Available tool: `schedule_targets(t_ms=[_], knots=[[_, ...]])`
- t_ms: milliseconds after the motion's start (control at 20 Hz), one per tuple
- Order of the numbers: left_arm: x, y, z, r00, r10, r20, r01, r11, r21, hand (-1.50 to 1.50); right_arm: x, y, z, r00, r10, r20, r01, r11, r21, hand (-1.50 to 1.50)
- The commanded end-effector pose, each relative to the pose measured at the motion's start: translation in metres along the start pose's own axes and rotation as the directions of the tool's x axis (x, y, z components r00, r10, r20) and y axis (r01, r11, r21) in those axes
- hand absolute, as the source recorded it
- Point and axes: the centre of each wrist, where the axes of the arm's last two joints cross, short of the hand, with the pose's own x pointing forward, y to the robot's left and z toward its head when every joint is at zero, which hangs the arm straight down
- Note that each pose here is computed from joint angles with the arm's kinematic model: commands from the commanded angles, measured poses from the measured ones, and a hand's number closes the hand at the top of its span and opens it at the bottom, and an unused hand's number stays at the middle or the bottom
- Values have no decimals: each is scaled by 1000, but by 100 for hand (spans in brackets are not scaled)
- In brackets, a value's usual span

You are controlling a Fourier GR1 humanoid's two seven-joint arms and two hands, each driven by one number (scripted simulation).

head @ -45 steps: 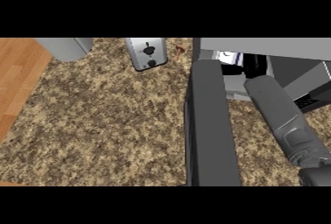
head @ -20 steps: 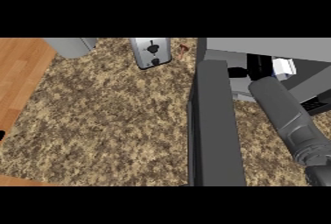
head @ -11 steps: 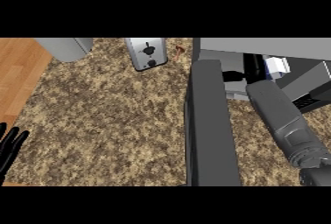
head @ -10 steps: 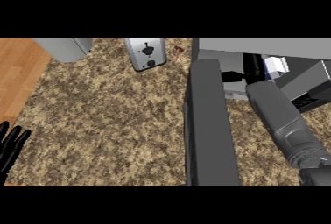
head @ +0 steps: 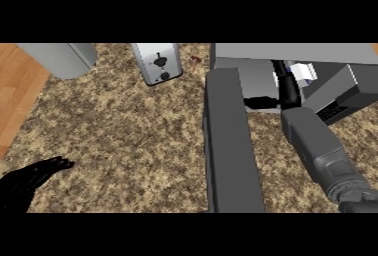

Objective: Pick up the milk, place it into the microwave and close the microwave

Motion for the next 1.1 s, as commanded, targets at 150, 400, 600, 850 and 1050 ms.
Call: schedule_targets(t_ms=[150,400,600,850,1050], knots=[[-6,-24,-12,999,34,-27,-36,997,-72,150,-20,-4,27,974,-219,-48,222,974,51,-150],[-14,-49,-23,995,62,-77,-67,996,-64,150,-41,29,76,951,-302,-70,307,948,84,-150],[-17,-61,-28,991,72,-115,-84,992,-98,150,-52,-7,86,953,-295,-67,300,950,88,-150],[-12,-68,-57,994,35,-100,-52,984,-172,150,-67,0,131,954,-290,-81,297,950,99,-150],[-10,-101,-73,996,-1,-91,-19,975,-221,150,-78,-26,165,952,-286,-110,292,955,53,-150]])
